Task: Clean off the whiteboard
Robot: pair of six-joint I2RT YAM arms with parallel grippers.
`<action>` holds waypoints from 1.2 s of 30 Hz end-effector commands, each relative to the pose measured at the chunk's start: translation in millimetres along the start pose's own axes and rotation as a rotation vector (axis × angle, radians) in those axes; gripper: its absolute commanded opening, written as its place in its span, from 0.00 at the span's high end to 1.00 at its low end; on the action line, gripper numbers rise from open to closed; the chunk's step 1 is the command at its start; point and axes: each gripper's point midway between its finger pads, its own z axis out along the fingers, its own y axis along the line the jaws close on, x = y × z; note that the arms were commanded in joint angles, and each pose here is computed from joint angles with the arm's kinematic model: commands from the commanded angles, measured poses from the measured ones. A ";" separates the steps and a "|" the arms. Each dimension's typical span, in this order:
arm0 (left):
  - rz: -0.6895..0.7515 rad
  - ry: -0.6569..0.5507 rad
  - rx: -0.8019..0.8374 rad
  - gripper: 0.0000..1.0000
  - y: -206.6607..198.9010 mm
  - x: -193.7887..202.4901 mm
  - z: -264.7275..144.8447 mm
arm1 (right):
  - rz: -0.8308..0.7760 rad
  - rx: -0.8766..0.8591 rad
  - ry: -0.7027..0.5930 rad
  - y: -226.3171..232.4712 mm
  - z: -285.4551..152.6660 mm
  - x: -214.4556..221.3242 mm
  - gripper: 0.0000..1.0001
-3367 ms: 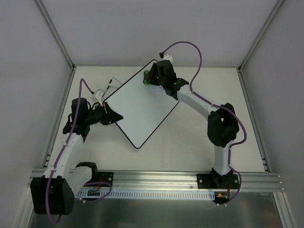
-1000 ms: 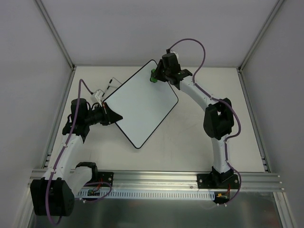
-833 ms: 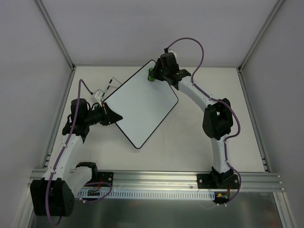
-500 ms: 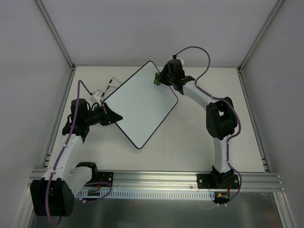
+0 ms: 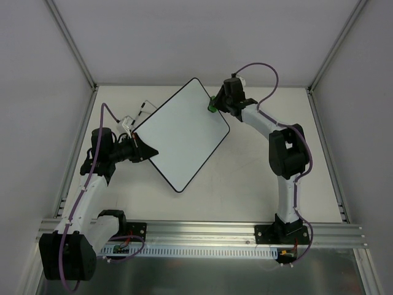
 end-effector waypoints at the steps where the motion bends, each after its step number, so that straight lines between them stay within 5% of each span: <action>1: 0.186 0.015 0.144 1.00 -30.7 -2.4 -5.4 | -0.067 -0.106 0.035 53.6 -4.4 18.6 1.00; 8: 0.188 0.015 0.149 1.00 -32.4 -1.8 -6.6 | -0.086 -0.207 -0.026 106.8 -7.7 -1.3 1.00; 14: 0.187 0.013 0.145 1.00 -32.0 -1.1 -7.1 | -0.079 -0.200 -0.039 108.3 0.9 -3.1 1.00; 26: 0.188 0.007 0.129 1.00 -29.7 -3.3 -6.5 | -0.029 0.043 -0.016 -5.4 3.7 12.0 1.00; 32: 0.188 -0.011 0.104 1.00 -27.6 -9.2 -6.1 | -0.025 0.109 -0.061 -43.7 -25.8 -12.1 1.00; 36: 0.195 -0.034 0.079 1.00 -26.4 -15.8 -6.8 | -0.017 0.262 -0.078 -109.7 -56.9 -17.7 0.99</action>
